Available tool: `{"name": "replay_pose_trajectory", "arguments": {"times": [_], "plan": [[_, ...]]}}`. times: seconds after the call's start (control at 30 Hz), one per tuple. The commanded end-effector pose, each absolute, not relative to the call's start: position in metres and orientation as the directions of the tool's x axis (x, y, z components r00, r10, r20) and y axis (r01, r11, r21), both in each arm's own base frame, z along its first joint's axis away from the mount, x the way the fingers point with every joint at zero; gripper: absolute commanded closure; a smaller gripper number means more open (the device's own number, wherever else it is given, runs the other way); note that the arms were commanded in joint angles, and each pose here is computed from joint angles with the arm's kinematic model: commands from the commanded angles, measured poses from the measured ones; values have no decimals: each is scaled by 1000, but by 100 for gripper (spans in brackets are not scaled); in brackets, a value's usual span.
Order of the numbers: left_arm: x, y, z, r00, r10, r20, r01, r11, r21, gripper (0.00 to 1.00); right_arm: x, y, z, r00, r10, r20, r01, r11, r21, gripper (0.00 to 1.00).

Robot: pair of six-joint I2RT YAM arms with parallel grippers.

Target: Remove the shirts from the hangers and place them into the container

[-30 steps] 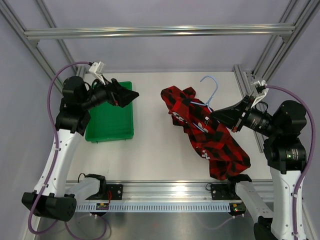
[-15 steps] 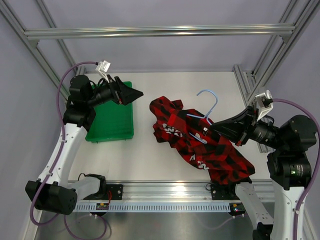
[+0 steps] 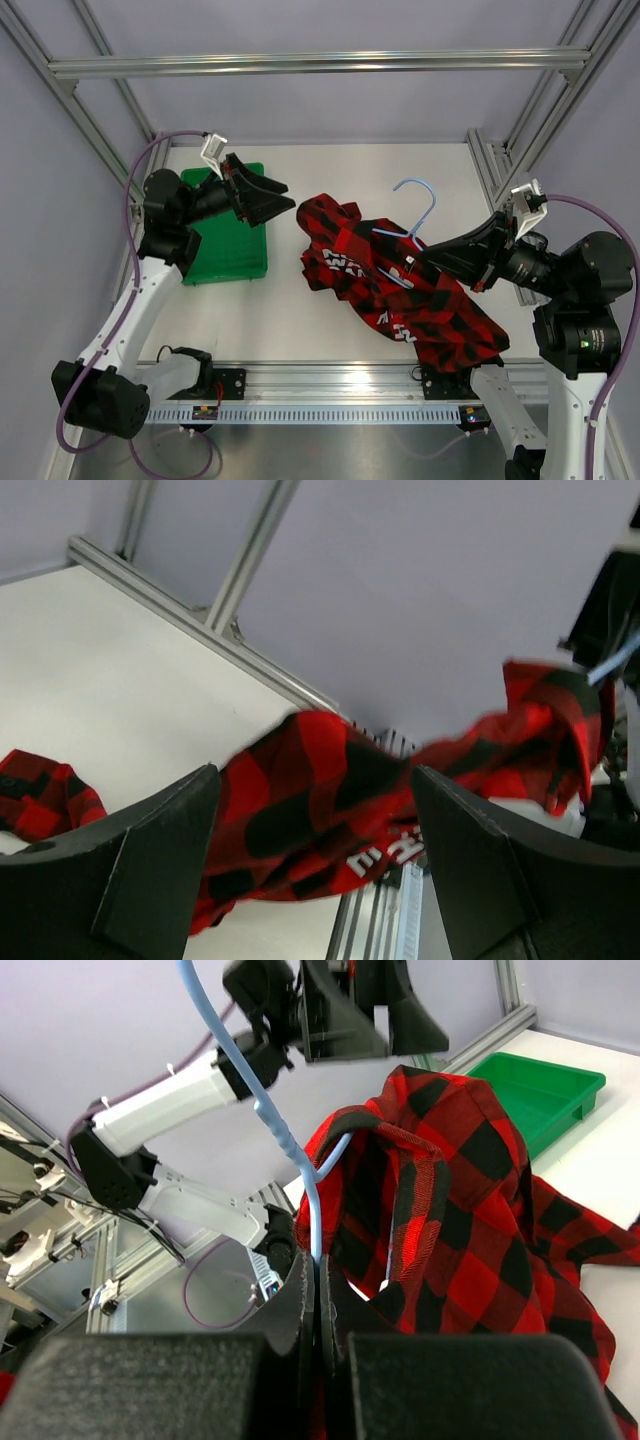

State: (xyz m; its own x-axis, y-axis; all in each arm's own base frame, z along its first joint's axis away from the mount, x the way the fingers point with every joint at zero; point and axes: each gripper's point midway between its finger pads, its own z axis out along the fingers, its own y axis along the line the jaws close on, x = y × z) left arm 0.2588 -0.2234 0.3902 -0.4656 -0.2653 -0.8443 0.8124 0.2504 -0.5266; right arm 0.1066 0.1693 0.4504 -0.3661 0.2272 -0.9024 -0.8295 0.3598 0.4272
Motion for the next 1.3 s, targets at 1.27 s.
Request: {"name": "replay_pose_trajectory", "arguments": {"times": [1.27], "plan": [[174,-233,437,-44,-405,-913,993,-118,4,44,64,176,512,-455,310,-835,-820,218,529,100]]}}
